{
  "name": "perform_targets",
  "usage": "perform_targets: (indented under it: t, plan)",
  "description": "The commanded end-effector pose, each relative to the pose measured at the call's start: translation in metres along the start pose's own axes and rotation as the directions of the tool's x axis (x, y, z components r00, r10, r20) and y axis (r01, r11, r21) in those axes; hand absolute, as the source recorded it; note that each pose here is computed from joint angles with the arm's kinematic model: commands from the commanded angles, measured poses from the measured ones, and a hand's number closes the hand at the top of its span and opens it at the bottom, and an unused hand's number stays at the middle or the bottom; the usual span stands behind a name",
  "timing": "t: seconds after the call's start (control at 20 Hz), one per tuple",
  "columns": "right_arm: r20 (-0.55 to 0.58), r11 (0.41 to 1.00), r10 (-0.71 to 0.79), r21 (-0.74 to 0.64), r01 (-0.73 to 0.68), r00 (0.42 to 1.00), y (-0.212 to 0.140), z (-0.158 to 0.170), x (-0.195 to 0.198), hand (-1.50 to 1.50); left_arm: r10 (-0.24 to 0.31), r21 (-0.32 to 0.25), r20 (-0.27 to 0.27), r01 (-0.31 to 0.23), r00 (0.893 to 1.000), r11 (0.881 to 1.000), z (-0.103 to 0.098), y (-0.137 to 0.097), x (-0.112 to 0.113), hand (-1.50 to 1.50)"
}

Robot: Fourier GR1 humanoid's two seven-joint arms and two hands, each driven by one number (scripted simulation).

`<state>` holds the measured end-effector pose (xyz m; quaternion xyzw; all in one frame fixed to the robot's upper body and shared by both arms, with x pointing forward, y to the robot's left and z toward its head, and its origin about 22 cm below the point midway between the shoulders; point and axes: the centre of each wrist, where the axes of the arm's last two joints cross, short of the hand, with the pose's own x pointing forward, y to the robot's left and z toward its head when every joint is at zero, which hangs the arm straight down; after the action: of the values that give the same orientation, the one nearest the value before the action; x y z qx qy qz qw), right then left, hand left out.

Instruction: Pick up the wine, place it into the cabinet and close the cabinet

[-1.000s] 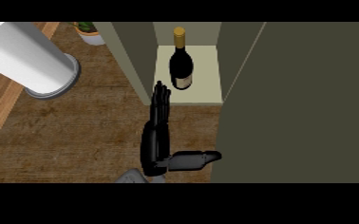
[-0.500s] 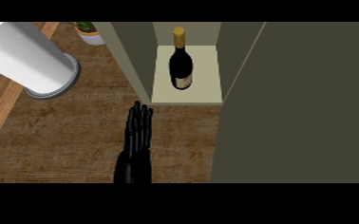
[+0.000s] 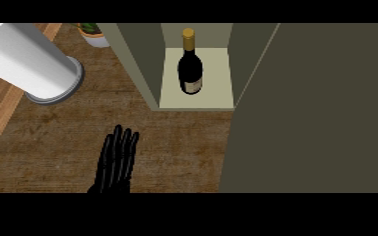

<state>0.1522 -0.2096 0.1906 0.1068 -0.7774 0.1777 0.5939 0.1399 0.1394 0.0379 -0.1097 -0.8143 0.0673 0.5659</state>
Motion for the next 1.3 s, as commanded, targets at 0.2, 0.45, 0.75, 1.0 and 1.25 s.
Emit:
perform_targets:
  t: [0.2, 0.45, 0.75, 1.0, 1.25]
  plan:
    - [-0.008, 0.983, -0.111, 0.144, 0.111, 0.994, 0.014, 0.015, 0.009, 1.5, 0.002, -0.019, -0.007, -0.002, 1.0, 1.0, 0.012, 0.021, 0.029, -1.5]
    - [-0.092, 0.956, -0.204, 0.195, 0.218, 0.975, 0.03, 0.019, -0.002, 1.5, -0.015, 0.015, 0.036, 0.015, 0.999, 1.0, 0.005, 0.068, 0.043, -1.5]
    - [-0.093, 0.916, -0.207, 0.332, 0.226, 0.974, 0.047, 0.035, 0.021, 1.5, -0.042, 0.04, 0.051, 0.04, 0.998, 0.998, -0.005, 0.095, 0.052, -1.5]
    - [-0.059, 0.888, -0.174, 0.422, 0.183, 0.983, 0.072, 0.029, 0.022, 1.5, -0.042, 0.066, 0.056, 0.038, 0.998, 0.997, -0.002, 0.118, 0.072, -1.5]
    - [-0.063, 0.877, -0.182, 0.44, 0.191, 0.981, 0.095, 0.02, 0.024, 1.5, -0.041, 0.059, 0.041, 0.039, 0.998, 0.998, -0.012, 0.133, 0.086, -1.5]
